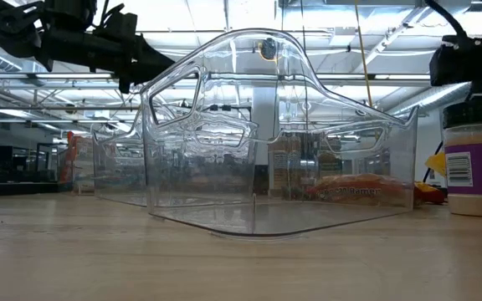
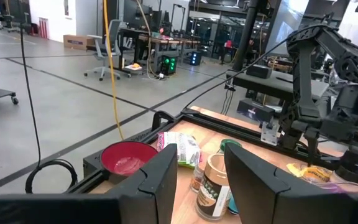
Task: Pick & Place Food Item
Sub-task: Put the yellow noodle pack into the top transparent bin
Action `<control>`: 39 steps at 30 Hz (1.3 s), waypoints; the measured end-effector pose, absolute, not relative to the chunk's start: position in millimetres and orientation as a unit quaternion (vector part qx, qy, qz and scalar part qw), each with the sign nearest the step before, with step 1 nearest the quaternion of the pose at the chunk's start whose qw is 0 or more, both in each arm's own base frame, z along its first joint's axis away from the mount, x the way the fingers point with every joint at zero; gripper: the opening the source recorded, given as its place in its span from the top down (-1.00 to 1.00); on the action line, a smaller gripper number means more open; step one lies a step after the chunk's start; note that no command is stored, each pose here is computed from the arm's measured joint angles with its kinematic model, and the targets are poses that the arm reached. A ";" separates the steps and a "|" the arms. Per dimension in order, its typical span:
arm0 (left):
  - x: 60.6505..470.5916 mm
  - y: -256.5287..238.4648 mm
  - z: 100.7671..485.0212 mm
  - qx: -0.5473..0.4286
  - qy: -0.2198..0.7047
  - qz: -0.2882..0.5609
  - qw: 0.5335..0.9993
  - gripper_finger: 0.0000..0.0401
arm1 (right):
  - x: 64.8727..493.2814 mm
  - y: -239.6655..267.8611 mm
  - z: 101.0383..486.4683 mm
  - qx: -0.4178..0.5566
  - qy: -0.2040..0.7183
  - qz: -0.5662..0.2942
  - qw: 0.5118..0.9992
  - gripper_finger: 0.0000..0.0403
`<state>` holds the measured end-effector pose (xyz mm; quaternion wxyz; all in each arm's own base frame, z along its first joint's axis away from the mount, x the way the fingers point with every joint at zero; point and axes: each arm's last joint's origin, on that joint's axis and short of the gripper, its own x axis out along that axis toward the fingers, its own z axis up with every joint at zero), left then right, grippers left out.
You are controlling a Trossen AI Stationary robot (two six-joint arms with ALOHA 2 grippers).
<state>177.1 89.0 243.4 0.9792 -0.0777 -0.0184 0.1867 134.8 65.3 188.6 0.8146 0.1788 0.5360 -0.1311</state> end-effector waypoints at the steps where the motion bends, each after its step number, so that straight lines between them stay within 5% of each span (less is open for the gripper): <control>1: 177.1 89.0 243.4 -0.078 -0.018 0.187 0.979 0.31 | 134.4 65.1 187.2 0.180 0.538 -0.134 0.813 -0.05; 8: 177.1 89.0 243.4 -0.078 -0.018 0.187 0.979 0.31 | 131.4 63.6 180.2 0.191 0.544 -0.152 0.803 0.08; 23: 177.1 89.0 243.4 -0.078 -0.018 0.187 0.979 0.31 | 120.9 58.9 190.1 0.222 0.549 -0.160 0.790 0.96; 39: 177.1 89.0 243.4 -0.078 -0.018 0.187 0.979 0.31 | 103.6 45.3 230.7 0.254 0.514 -0.286 0.767 1.00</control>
